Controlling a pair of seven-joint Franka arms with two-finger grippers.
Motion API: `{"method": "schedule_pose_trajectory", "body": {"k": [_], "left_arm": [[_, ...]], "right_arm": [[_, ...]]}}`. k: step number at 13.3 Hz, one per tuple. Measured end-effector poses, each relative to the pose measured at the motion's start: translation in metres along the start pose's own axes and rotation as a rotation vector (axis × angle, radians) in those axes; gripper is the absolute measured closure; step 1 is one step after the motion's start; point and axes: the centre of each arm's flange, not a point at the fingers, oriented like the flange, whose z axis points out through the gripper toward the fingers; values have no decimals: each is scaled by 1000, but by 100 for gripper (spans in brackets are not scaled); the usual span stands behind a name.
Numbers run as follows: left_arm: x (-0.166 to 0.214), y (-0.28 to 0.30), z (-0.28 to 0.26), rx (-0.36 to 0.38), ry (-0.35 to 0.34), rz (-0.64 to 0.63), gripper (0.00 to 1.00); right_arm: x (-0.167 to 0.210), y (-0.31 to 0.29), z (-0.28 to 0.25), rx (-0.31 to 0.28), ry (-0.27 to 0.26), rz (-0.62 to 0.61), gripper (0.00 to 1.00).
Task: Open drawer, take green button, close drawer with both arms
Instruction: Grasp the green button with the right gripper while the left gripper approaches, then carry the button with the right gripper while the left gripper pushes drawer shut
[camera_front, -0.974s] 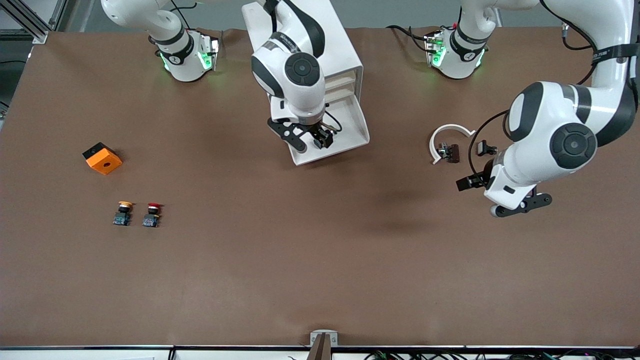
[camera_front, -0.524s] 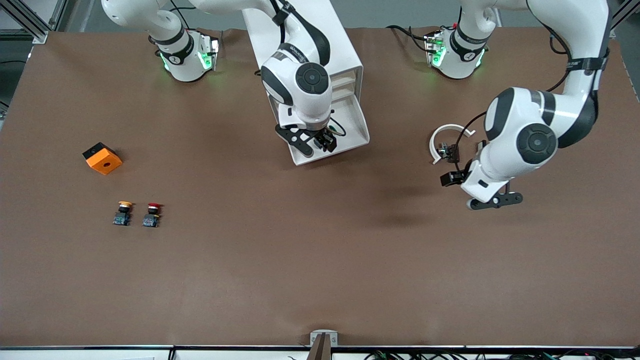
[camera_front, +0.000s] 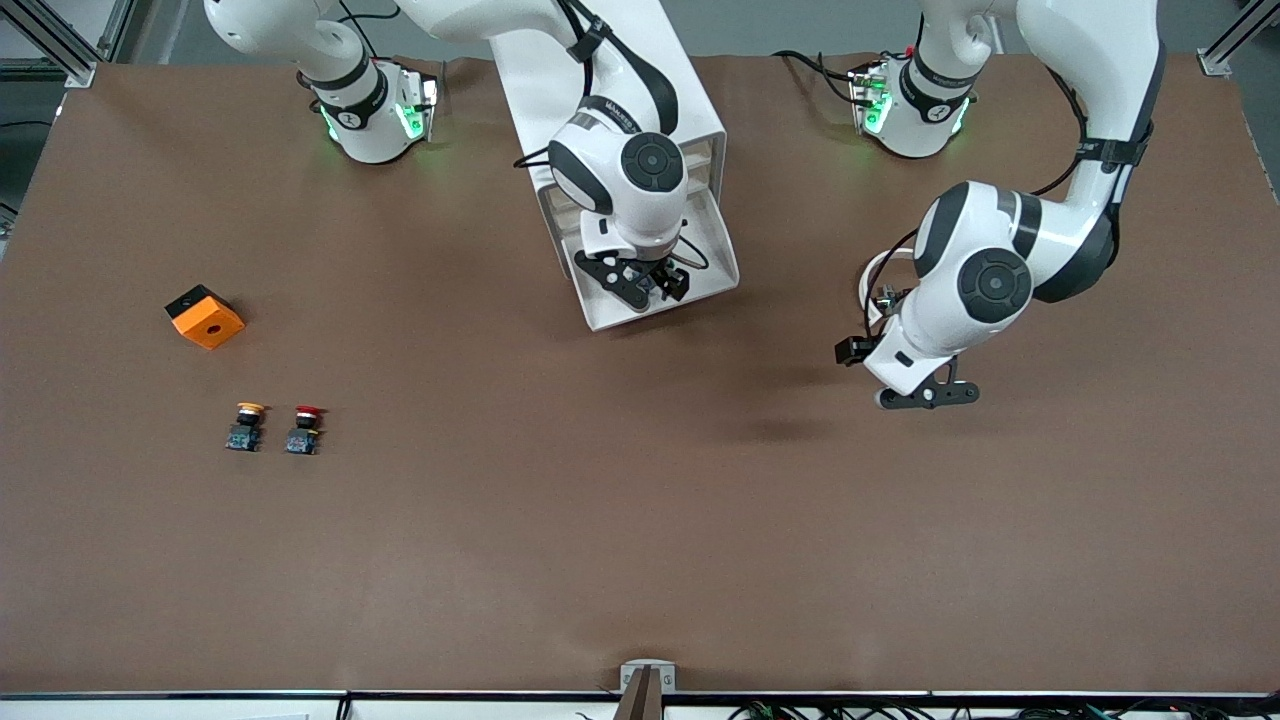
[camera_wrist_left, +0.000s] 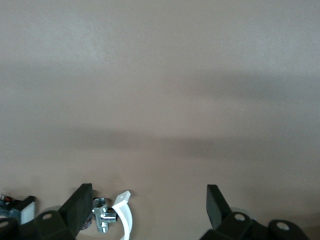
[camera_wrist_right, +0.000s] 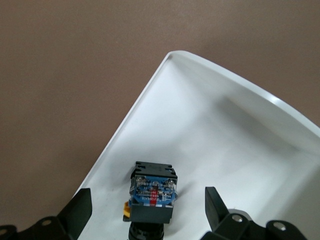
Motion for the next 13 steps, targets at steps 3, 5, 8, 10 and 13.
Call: {"method": "schedule_pose_trajectory", "body": {"k": [3, 5, 8, 10, 13], "left_arm": [[-4, 13, 5, -23, -15, -30, 0], [-7, 21, 3, -38, -14, -56, 0], [-8, 26, 1, -47, -13, -74, 0], [-7, 27, 0, -50, -12, -89, 0], [-8, 28, 0, -50, -13, -102, 0]], "right_arm": [[1, 0, 2, -3, 5, -3, 0], [1, 0, 4, -6, 10, -5, 0], [1, 0, 5, -8, 11, -5, 0], [1, 0, 5, -6, 11, -5, 4], [1, -1, 4, -4, 11, -4, 22]]}}
